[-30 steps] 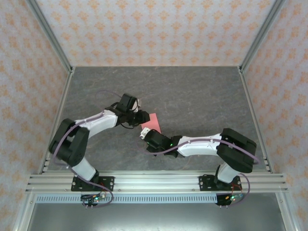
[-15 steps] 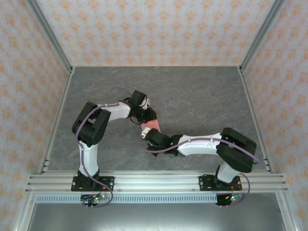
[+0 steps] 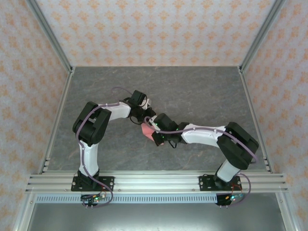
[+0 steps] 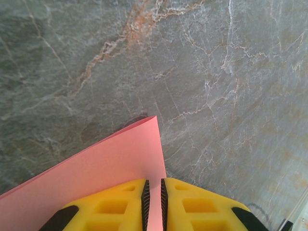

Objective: Fold a paper plane with a square sheet of paper (fold left side to right side)
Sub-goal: Third fold the triangle at the center of the table.

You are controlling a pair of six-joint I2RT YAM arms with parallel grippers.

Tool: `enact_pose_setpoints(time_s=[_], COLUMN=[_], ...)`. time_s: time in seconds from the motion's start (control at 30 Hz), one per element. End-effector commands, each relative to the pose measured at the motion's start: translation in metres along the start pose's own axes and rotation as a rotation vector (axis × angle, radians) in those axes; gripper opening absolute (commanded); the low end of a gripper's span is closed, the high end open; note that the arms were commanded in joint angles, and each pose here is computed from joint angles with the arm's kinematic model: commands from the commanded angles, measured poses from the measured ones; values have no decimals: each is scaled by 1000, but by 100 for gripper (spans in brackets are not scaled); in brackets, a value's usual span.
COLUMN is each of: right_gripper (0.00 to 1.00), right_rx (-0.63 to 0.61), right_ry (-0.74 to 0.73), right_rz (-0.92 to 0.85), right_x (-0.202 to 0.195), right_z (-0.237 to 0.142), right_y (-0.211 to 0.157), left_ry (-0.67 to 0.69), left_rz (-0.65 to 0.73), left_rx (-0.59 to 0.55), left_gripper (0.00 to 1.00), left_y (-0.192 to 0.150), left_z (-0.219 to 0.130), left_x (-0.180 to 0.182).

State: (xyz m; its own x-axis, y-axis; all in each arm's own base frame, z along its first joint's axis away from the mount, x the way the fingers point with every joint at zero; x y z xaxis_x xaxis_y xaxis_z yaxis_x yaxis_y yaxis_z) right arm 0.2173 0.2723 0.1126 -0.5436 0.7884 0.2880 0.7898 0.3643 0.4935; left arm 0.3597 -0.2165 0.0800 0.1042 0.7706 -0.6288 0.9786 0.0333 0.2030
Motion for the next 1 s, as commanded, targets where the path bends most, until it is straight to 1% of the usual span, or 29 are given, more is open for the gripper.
enact_pose_setpoints(time_s=[0.0, 0.33, 0.67, 0.97], right_gripper=[0, 0, 0, 0], right_rx=[56, 99, 93, 76], right_ry=[54, -1, -41, -47], right_rz=[99, 175, 185, 196], right_x=[-8, -26, -35, -36], right_z=[5, 15, 13, 9], right_y=[1, 5, 8, 9], left_ry=[54, 67, 76, 81], left_rz=[-8, 9, 14, 13], left_rx=[72, 87, 92, 95], left_gripper=[18, 18, 17, 16], left_y=[-14, -18, -19, -21], left_z=[15, 19, 21, 21], left_x=[10, 5, 4, 5])
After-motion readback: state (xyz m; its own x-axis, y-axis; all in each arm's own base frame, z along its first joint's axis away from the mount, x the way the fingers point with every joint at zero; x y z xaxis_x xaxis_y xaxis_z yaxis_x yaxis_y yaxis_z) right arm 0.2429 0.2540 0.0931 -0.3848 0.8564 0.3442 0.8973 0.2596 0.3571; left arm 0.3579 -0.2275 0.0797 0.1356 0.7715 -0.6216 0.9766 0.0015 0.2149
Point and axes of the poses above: each hand's point on the last joint's axis, 136 mm out from that joint toward the fingers, its own z axis out along the fingers, its own x axis along the line the jaws close on, y = z × x, the point moved 8 cm from there along -z, back along the fingers, and after that the axes turned 8 degrees about z, right-handed, at the moved point
